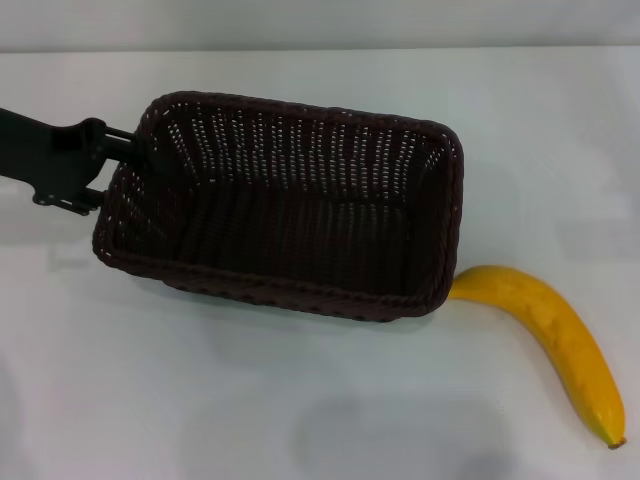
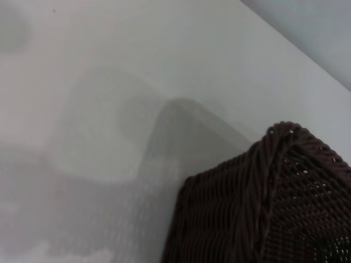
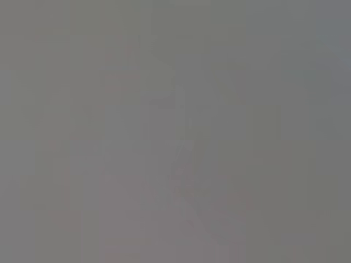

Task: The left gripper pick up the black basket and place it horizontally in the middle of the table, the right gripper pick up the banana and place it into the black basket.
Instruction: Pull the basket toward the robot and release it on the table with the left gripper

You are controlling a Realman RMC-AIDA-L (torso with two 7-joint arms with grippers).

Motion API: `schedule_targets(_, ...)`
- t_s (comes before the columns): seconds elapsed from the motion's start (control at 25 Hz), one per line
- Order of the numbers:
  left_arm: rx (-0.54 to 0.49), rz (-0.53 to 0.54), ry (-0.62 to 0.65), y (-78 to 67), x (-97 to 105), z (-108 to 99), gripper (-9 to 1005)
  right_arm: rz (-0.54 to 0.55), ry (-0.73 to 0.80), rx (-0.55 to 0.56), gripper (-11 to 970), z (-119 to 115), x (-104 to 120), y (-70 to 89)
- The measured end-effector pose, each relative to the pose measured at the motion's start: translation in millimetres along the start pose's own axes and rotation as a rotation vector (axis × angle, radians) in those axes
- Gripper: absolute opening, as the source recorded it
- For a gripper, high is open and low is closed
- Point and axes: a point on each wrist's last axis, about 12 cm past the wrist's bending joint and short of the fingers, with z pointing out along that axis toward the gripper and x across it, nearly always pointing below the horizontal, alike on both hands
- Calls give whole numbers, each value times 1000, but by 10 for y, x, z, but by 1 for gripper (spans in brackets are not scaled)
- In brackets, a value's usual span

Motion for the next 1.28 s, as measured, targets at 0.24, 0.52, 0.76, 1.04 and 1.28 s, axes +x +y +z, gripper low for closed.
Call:
schedule_targets(0.24,69,45,1,-21,18,-30,777,58,-13,-18,858,-100,-24,-33)
schedule_targets(0.52,183,116,-25,57,86,-146,841,124,50,-109,857,-213,-103,-95)
schedule_targets(0.76,233,143,-68,316,190,-303,839,144,229,-219,857,-177,-288,-240)
schedule_targets(1.04,253,241,-72,489,345,-368,836,33,453,-308,856,-96,-807,-244)
schedule_targets(1.28,335,340,-180,564,399,-477,833,-49,666,-370,856,34,-1155,-94)
